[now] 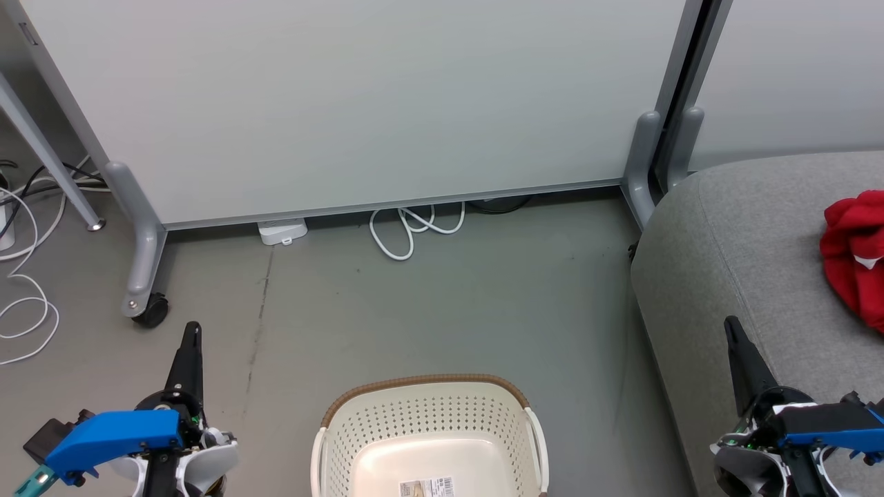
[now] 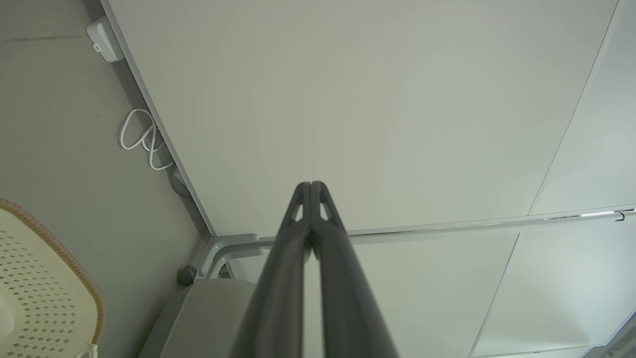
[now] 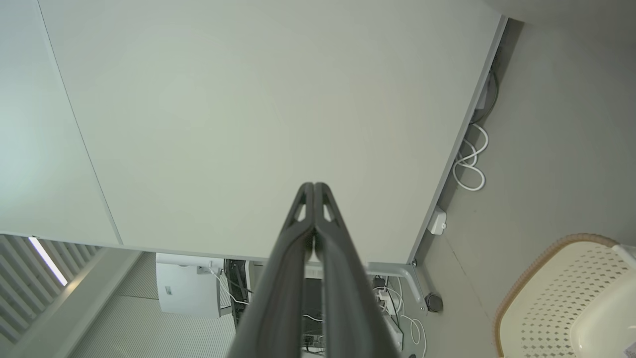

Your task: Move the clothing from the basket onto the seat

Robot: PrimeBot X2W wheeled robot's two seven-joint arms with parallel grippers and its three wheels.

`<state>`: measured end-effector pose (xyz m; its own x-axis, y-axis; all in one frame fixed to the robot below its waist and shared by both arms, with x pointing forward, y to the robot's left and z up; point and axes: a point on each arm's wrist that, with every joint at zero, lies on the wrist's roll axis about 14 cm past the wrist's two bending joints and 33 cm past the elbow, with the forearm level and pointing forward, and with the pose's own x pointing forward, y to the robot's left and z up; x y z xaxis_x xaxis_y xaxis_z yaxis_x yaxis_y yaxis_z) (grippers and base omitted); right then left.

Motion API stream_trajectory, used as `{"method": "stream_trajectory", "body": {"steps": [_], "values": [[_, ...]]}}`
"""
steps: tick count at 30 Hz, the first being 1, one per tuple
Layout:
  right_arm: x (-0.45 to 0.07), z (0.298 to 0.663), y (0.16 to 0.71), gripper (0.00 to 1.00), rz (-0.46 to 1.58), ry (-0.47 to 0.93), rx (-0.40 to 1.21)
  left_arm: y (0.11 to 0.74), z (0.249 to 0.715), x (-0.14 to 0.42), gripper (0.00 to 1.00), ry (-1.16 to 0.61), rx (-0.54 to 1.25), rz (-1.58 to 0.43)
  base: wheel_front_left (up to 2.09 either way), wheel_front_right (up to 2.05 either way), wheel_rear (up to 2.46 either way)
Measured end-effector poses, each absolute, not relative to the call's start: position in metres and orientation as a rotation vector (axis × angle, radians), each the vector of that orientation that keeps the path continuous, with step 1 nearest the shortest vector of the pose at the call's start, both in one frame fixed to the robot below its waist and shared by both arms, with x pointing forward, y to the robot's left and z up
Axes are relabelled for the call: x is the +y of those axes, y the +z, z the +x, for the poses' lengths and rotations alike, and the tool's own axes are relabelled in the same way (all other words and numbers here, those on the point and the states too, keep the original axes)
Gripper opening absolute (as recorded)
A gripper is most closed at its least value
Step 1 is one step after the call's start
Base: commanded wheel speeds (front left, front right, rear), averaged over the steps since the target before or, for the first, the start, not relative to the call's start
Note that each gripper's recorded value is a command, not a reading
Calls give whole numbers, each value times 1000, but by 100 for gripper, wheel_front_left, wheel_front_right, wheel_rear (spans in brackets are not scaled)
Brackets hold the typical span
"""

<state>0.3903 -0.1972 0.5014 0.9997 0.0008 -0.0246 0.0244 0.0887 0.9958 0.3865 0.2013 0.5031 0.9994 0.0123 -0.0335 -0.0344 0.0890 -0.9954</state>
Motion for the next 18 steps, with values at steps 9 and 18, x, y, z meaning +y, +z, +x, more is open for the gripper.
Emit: {"method": "stream_trajectory", "body": {"steps": [9,18], "values": [[-199,390,505,0,1543,-8,11,508,388,200,0,15,10,-1543,0,0,0],[-200,390,507,0,1573,-4,3,511,389,200,0,5,5,-1574,0,0,0]]}}
